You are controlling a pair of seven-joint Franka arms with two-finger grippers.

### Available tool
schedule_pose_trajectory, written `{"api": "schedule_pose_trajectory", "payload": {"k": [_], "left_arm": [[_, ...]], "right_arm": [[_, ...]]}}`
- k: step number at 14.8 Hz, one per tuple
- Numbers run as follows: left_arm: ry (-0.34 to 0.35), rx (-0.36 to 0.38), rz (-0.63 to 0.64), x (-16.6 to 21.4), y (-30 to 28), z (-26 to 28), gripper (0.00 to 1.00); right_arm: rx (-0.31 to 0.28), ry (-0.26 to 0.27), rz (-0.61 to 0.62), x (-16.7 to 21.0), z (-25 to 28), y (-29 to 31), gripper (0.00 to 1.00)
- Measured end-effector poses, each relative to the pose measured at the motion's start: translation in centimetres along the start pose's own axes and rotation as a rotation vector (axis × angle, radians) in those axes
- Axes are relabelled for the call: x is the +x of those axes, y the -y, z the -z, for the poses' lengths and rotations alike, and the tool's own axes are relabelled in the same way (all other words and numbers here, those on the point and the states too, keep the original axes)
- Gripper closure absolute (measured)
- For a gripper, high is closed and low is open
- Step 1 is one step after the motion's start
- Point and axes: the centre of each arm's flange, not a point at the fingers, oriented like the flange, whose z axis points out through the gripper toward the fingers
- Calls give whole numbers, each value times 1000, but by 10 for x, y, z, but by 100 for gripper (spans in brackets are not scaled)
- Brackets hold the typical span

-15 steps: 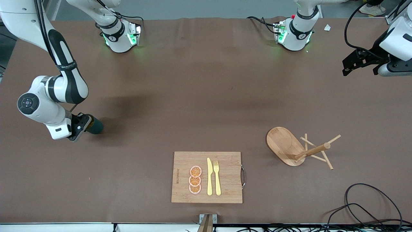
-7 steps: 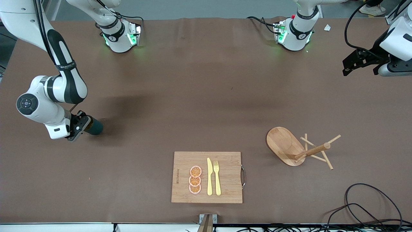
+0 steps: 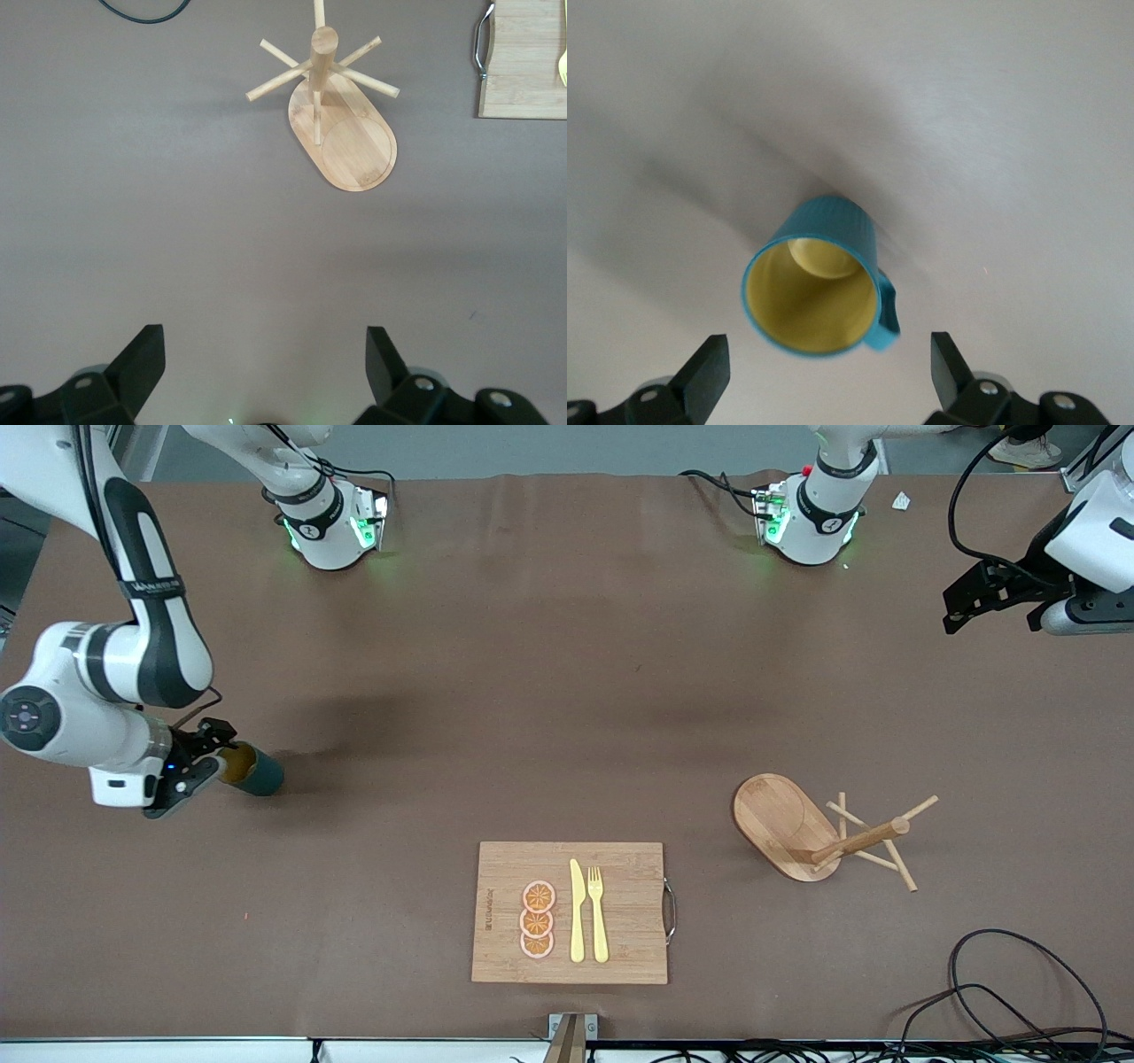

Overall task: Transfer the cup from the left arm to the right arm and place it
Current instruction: 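Open the right gripper and raise it away from the mug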

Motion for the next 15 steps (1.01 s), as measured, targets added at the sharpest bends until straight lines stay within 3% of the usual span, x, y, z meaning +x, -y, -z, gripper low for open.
{"api": "schedule_pose_trajectory", "payload": {"k": [4, 8, 12, 15], "left_arm": [[0, 0, 0, 0, 0, 0, 0], [-1, 0, 0, 0, 0, 0, 0], [-1, 0, 0, 0, 0, 0, 0], [-1, 0, -8, 0, 0, 0, 0]], "right_arm": [[1, 8, -300, -1, 68, 0, 0], [-9, -9, -519, -8, 105, 9, 0], [19, 10, -588, -11, 156, 31, 0], [28, -12, -587, -12, 202, 41, 0]]}}
